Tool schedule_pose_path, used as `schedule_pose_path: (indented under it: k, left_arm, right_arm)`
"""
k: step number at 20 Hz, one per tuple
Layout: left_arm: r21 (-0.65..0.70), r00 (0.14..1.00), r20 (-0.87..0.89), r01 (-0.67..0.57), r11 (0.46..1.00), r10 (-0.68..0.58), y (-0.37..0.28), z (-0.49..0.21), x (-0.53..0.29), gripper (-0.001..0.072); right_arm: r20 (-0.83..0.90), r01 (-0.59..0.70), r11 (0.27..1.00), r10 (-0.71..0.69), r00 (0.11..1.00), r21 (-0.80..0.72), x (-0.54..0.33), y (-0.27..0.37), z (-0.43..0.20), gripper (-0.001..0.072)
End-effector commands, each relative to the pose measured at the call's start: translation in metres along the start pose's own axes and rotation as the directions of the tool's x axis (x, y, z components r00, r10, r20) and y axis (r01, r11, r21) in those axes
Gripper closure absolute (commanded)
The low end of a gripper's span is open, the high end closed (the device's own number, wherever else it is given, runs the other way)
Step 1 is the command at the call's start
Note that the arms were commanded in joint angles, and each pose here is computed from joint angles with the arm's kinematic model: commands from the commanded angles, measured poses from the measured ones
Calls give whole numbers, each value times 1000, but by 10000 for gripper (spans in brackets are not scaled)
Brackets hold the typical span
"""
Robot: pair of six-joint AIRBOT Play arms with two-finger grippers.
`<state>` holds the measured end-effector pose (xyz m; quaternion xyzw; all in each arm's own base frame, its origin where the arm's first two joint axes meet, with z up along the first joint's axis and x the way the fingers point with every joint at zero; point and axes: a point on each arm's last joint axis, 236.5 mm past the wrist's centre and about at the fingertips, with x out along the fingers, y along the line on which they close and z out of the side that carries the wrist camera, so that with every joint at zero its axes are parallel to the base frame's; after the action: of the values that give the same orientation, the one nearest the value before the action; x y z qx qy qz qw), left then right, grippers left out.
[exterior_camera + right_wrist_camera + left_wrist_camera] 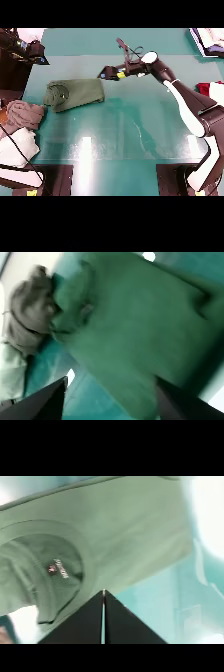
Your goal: Fold the shirts.
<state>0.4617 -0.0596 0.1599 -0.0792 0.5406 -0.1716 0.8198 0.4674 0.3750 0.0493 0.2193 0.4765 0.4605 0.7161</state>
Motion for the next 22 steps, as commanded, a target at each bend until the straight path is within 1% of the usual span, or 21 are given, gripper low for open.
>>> schedule_pose_path:
  k: [1,3,5,8,12,14,17,18,19,20,21,22]
  left_arm:
    - [-3,998,11,64,998,-64,-14,3,3,684]
    - [-5,998,2,65,998,-65,-13,0,5,683]
    - [-4,998,2,66,998,-66,-13,0,4,684]
    - [-4,998,-7,67,998,-67,-14,-2,4,684]
    - [15,997,-11,71,997,-71,-15,-3,4,684]
    - [22,997,-11,72,997,-72,-15,-3,4,684]
    - [25,997,-11,72,997,-72,-15,-3,4,684]
    - [32,997,-11,74,997,-74,-15,-3,4,684]
    - [36,997,-12,76,996,-76,-16,-3,4,684]
    - [40,997,-14,80,996,-80,-17,-4,4,684]
    - [40,997,-17,81,996,-80,-17,-4,4,684]
    - [41,997,-21,81,996,-80,-17,-5,4,684]
  right_arm:
    - [-152,62,982,-35,988,179,-6,-52,-42,60]
    - [-198,54,976,-12,980,209,11,-53,-50,60]
    - [-187,52,977,-13,982,204,30,-49,-45,60]
    - [-164,67,962,-24,986,264,58,-53,-37,60]
    - [-179,74,951,-20,984,300,86,-59,-48,60]
    - [-147,72,954,-30,989,292,100,-55,-47,60]
    - [-55,70,961,-57,997,266,121,-45,-33,67]
    - [-28,70,964,-65,998,258,126,-42,-29,128]
    - [4,67,965,-70,998,252,131,-38,-24,211]
    - [33,59,966,-70,997,252,135,-34,-19,368]
    - [64,39,970,-56,996,239,137,-28,-13,586]
    - [79,21,979,-37,996,202,137,-20,-10,689]
